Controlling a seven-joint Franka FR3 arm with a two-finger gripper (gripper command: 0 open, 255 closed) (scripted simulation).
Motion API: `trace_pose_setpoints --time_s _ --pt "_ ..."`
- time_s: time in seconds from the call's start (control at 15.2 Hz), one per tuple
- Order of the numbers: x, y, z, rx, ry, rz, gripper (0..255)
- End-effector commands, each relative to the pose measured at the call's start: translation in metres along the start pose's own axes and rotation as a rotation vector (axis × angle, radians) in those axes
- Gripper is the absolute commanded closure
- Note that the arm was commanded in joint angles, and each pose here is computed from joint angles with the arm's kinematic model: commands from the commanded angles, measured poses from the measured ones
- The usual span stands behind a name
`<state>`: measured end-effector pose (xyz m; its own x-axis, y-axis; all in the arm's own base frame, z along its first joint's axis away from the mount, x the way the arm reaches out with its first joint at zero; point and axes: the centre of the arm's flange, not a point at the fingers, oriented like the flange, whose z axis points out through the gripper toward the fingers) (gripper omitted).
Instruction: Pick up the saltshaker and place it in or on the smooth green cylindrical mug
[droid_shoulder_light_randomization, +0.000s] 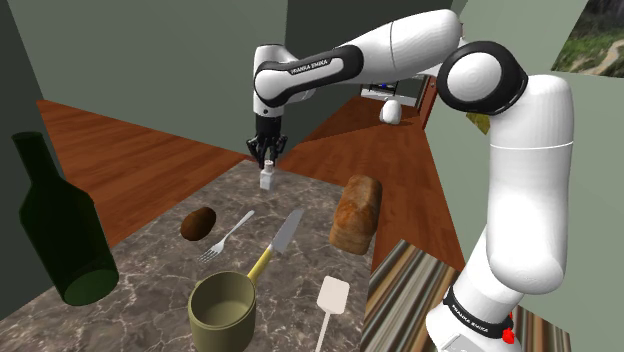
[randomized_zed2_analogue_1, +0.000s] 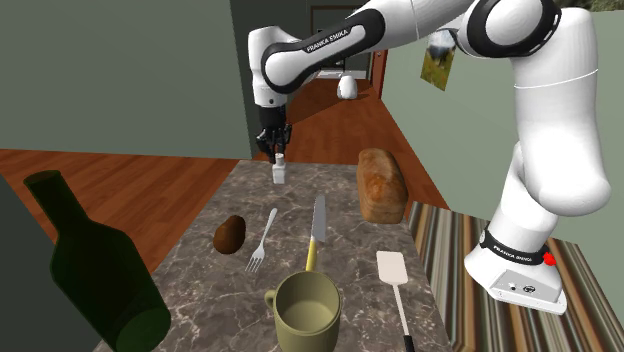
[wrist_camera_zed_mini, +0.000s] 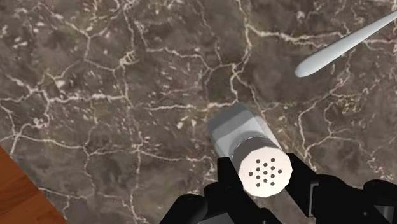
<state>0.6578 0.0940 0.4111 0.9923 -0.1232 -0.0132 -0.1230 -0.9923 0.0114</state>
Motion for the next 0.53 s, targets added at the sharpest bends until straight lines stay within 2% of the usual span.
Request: trace_pose_setpoints --time_s 0.0,0.46 --pt "0.0 0.001 -0.011 0.0 0.0 0.0 255" --pt "-0.001 0.001 -0.048 0.0 0.0 0.0 255"
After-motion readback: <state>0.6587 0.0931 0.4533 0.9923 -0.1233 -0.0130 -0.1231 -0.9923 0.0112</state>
